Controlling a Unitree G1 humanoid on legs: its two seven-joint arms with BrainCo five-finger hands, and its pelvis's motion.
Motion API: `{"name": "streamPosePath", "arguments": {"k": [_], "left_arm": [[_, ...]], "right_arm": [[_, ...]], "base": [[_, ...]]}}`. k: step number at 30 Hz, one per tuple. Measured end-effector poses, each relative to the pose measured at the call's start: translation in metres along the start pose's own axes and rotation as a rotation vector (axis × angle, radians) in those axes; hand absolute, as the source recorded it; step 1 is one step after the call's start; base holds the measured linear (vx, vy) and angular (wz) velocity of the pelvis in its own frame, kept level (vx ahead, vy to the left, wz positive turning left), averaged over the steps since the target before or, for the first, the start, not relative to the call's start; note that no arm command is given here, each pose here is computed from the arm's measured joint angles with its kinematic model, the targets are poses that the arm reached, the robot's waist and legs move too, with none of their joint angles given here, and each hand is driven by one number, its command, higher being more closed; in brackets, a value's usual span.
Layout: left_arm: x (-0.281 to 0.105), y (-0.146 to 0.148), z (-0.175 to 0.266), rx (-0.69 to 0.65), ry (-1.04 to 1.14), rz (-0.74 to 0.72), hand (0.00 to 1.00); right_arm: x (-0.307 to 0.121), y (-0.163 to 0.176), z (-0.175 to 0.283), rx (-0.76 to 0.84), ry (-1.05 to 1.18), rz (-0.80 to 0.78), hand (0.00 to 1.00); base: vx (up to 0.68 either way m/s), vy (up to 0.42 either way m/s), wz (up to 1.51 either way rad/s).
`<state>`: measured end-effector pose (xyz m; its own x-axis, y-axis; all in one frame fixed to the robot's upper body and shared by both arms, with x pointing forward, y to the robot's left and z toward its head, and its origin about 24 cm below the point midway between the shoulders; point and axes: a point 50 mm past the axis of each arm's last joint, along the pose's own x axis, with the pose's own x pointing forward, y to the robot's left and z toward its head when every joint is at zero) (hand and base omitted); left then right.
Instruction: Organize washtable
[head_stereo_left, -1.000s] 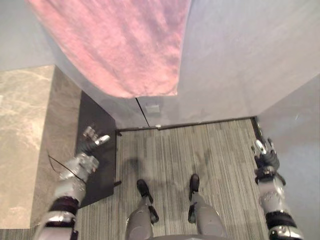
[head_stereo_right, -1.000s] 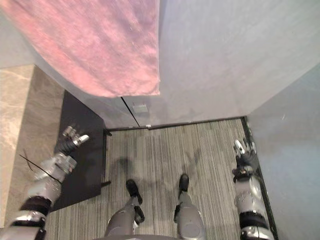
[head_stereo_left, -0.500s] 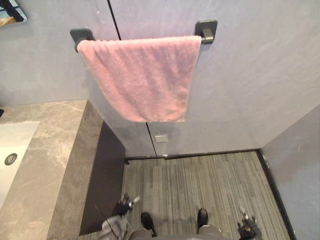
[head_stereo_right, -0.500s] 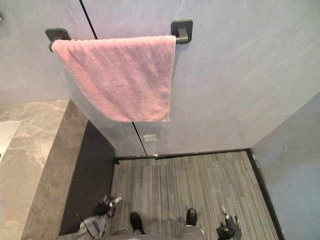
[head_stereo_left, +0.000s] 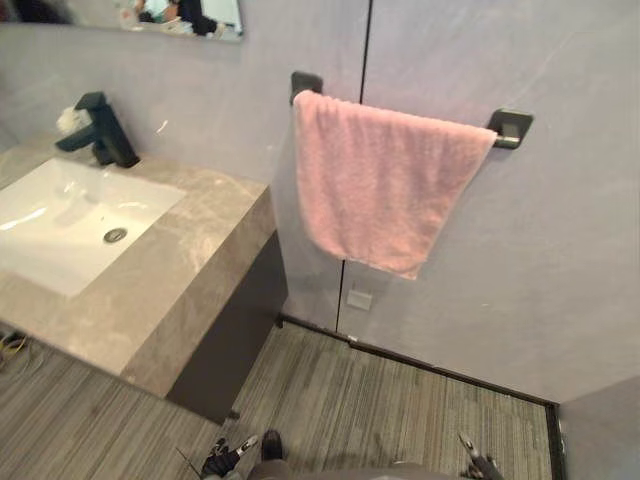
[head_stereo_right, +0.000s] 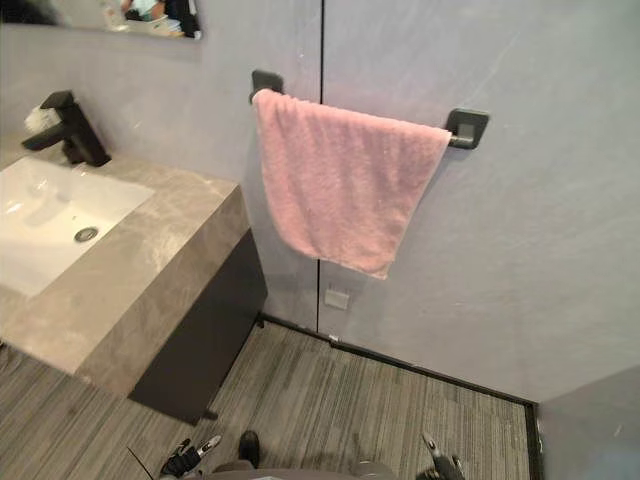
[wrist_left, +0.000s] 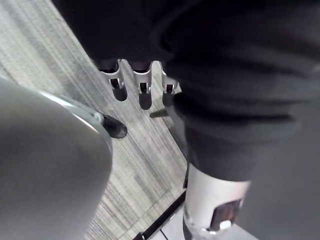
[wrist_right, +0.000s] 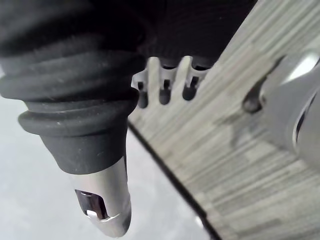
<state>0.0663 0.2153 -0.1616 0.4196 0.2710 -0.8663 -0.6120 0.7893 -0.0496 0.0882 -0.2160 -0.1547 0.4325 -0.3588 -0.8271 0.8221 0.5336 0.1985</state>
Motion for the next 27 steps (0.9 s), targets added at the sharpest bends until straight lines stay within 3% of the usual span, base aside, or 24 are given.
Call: {"name": "streamPosePath", "arguments": {"k": [5, 10, 14, 17, 21, 27], "left_arm": [[0.0, 0.006, 0.004, -0.1, -0.021, 0.045, 0.0], [-0.005, 0.018, -0.011, -0.251, 0.007, 0.125, 0.0], [0.002, 0.029, 0.026, -0.338, -0.113, 0.166, 0.0], [0.004, 0.017, 0.022, -0.338, -0.081, 0.141, 0.0], [0.009, -0.01, 0.031, -0.239, -0.088, 0.048, 0.0], [0.009, -0.013, 0.037, -0.055, -0.108, 0.0, 0.0]], "right_arm": [[0.001, -0.001, 0.003, -0.075, -0.022, 0.003, 0.0], [-0.005, -0.05, 0.01, -0.088, -0.027, -0.142, 0.0], [-0.018, -0.059, -0.03, -0.018, 0.097, -0.185, 0.0], [-0.022, -0.07, -0.029, -0.006, 0.088, -0.216, 0.0], [-0.014, -0.065, -0.012, -0.01, 0.043, -0.202, 0.0], [-0.008, -0.041, -0.012, -0.01, 0.037, -0.14, 0.0]], "base": [[-0.08, -0.155, 0.95], [-0.09, -0.045, 0.87], [-0.12, -0.094, 1.61], [-0.08, 0.039, 1.47], [-0.15, 0.289, 1.72], [-0.08, 0.367, 1.03]]}}
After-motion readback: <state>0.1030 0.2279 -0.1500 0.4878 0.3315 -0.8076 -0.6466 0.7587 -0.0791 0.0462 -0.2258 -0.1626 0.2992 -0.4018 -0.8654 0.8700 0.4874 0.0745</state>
